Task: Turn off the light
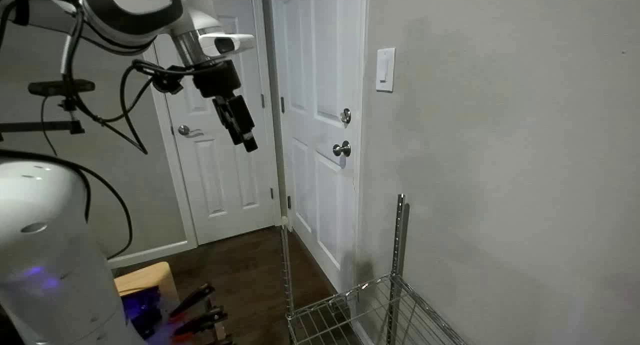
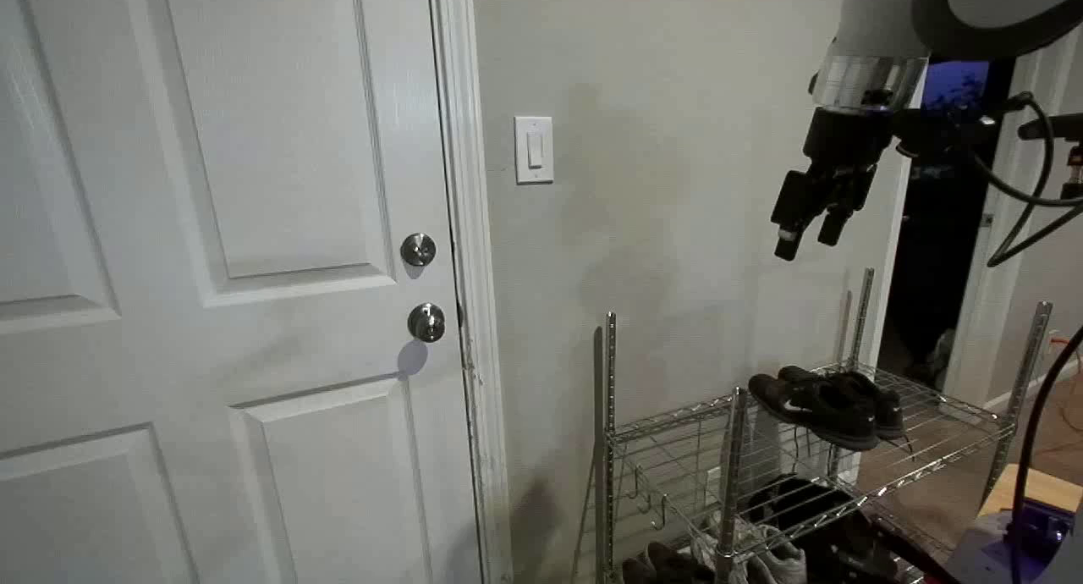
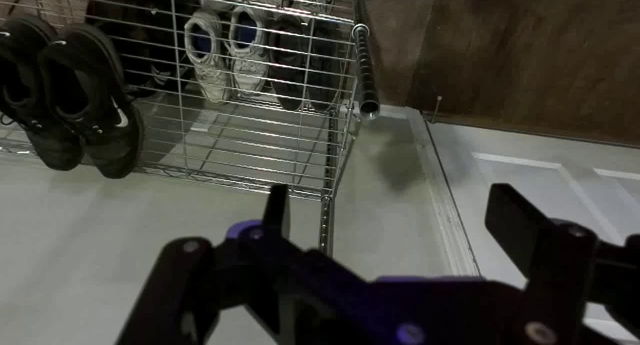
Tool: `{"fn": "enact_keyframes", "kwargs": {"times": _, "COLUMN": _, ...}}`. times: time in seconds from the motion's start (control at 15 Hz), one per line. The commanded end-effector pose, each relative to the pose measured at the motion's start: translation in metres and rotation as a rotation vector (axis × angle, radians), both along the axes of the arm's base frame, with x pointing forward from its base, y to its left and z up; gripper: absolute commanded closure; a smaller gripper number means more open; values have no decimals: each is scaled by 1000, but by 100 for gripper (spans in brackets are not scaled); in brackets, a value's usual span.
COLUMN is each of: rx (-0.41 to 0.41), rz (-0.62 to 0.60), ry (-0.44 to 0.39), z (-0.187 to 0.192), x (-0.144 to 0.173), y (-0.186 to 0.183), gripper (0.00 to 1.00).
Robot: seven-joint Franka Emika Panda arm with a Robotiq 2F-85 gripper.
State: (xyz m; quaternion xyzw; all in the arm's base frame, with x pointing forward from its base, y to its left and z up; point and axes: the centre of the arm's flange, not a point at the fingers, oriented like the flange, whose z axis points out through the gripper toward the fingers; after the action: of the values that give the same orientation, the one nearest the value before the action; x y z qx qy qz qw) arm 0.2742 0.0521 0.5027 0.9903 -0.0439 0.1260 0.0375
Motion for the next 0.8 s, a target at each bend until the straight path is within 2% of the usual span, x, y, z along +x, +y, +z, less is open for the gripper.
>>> {"fn": "enact_keyframes", "kwargs": {"times": 0.0, "rx": 0, "rz": 0, "ry": 0, "z": 0, "x": 0, "y": 0, "gripper": 0}}
{"fn": "enact_keyframes", "kwargs": {"times": 0.53, "rx": 3, "rz": 3, "ry": -7, "z": -1, "x": 3, "y": 2, "gripper": 0}}
{"fn": "enact_keyframes", "kwargs": {"times": 0.73, "rx": 14, "rz": -2, "ry": -83, "z": -7, "x": 30, "y": 8, "gripper": 0}}
